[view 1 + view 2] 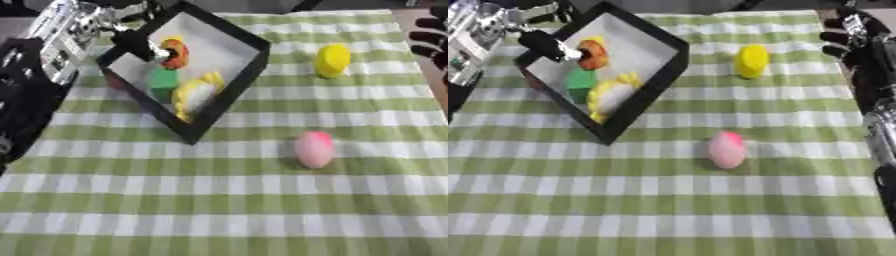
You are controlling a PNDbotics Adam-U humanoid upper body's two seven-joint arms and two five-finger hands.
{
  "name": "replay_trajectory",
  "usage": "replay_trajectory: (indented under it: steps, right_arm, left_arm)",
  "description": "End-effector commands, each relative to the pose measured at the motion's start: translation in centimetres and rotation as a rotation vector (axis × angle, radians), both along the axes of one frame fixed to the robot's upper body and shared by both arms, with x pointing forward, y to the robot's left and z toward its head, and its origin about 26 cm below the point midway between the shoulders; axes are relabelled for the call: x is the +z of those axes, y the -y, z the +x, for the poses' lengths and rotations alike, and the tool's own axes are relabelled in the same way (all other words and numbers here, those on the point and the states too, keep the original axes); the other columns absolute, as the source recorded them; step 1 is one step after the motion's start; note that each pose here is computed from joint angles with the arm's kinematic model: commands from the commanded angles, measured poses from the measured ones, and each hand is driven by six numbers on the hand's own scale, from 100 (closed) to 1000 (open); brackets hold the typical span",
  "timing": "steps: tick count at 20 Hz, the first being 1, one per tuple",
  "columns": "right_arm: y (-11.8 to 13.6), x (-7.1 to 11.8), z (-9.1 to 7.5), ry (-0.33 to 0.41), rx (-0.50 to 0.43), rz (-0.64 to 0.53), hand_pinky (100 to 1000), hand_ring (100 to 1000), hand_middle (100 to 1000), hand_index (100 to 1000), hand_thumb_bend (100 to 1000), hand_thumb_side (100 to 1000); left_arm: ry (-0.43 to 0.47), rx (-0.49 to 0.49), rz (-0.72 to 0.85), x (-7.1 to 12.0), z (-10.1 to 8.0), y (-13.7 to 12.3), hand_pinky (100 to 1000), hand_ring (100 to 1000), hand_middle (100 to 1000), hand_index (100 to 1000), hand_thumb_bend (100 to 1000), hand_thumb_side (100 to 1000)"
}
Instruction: Pick up objects on the table and place them in the box.
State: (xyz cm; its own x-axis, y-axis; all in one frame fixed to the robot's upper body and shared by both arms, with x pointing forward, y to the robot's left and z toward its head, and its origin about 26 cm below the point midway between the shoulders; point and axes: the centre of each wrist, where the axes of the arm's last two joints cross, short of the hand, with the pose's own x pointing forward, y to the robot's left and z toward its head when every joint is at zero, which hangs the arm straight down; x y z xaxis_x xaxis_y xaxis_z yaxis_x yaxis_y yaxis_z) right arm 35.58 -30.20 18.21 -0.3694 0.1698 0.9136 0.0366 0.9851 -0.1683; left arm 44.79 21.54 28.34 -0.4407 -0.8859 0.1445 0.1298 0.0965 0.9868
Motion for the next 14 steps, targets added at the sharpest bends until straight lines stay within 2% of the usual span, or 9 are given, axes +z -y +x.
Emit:
replay_trajectory:
  steps: [1,4,7,12,13,14]
  right_arm:
    - [0.4,1.3,-0.2,0.040,-0.005,-0.017,833,806,761,863,100,704]
    - [0.6,1.4,-0.3,0.041,-0.010,-0.020,833,806,761,863,100,702]
    - [0.7,1.6,-0.3,0.042,-0.011,-0.038,833,807,762,863,100,695]
    - [1.0,2.7,-0.4,0.062,-0.004,-0.091,834,808,763,863,100,677]
    - [1.1,2.9,-0.4,0.065,-0.003,-0.101,834,808,763,863,100,697]
    - [1.2,3.1,-0.5,0.069,-0.003,-0.112,835,809,763,863,100,677]
  left_arm:
    - [0.074,-0.018,-0.143,3.5,-2.3,-0.9,811,797,785,836,323,538]
    - [0.103,-0.015,-0.242,4.3,-3.9,-1.5,807,790,780,826,291,540]
    - [0.138,-0.009,-0.341,4.3,-5.4,-2.5,810,788,780,812,283,524]
    - [0.235,-0.012,-0.584,2.9,-8.4,-4.3,816,797,809,806,269,540]
    - [0.253,-0.010,-0.633,2.7,-8.9,-4.5,816,796,815,805,194,603]
    - [0.277,-0.004,-0.695,2.4,-9.4,-4.8,818,798,815,801,234,592]
